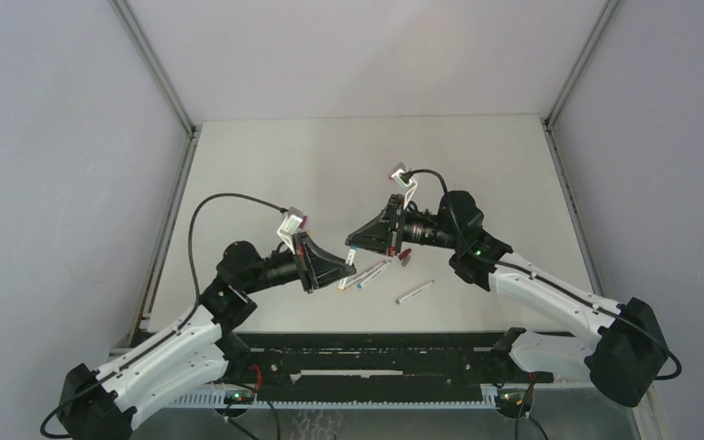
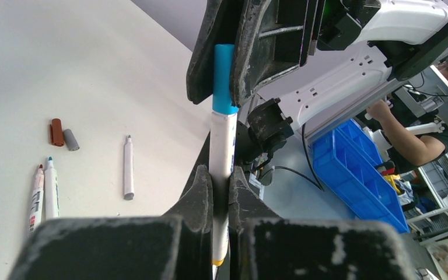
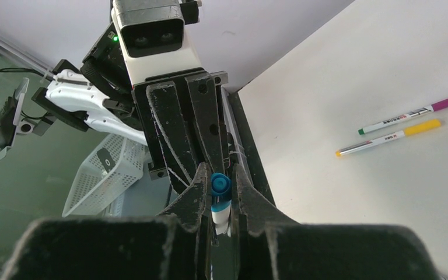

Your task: Insert the pens into the pen caps

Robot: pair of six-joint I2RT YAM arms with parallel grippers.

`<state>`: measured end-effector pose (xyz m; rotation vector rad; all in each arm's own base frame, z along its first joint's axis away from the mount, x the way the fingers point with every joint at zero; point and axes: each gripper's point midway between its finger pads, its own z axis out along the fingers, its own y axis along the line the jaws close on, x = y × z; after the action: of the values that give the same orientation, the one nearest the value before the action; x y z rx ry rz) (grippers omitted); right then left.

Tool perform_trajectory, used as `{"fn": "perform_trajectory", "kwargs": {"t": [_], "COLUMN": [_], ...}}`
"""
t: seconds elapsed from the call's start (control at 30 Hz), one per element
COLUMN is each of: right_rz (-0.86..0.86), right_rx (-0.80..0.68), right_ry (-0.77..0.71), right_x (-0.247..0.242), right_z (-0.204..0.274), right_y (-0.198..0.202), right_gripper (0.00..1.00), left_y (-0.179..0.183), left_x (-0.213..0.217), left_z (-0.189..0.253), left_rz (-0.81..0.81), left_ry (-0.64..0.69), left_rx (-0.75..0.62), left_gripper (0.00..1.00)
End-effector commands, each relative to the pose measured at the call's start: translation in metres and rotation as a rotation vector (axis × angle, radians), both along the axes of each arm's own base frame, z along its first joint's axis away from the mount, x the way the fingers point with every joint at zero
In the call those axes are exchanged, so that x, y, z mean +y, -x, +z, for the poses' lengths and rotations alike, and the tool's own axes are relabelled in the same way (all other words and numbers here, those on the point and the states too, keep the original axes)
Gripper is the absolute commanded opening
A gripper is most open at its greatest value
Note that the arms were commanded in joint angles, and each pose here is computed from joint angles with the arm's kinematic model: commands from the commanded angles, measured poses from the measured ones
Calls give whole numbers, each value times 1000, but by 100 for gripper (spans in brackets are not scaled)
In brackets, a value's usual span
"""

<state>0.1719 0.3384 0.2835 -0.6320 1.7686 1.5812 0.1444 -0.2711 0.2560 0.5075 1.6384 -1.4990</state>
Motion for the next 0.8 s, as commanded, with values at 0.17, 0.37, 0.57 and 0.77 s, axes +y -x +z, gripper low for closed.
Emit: {"fn": "perform_trajectory", "kwargs": {"t": [0.17, 0.37, 0.57, 0.77], "right_rz": [469, 473, 316, -2], "right_rx": [384, 399, 224, 11], "right_ry": [243, 252, 308, 395], "right_x": [-18, -19, -23, -51], "right_z": [-80, -87, -69, -39], "right_y": [127, 130, 88, 20], "right_gripper": [0, 0, 8, 53], "left_y": [-62, -64, -69, -74], "left_x": [53, 54, 34, 65], "left_z": [151, 158, 77, -62], "left_rz": [411, 402, 327, 430], "left_ry": [419, 404, 113, -338], "left_rx": [-330, -361, -291, -24], "left_gripper": [0, 0, 0, 0]}}
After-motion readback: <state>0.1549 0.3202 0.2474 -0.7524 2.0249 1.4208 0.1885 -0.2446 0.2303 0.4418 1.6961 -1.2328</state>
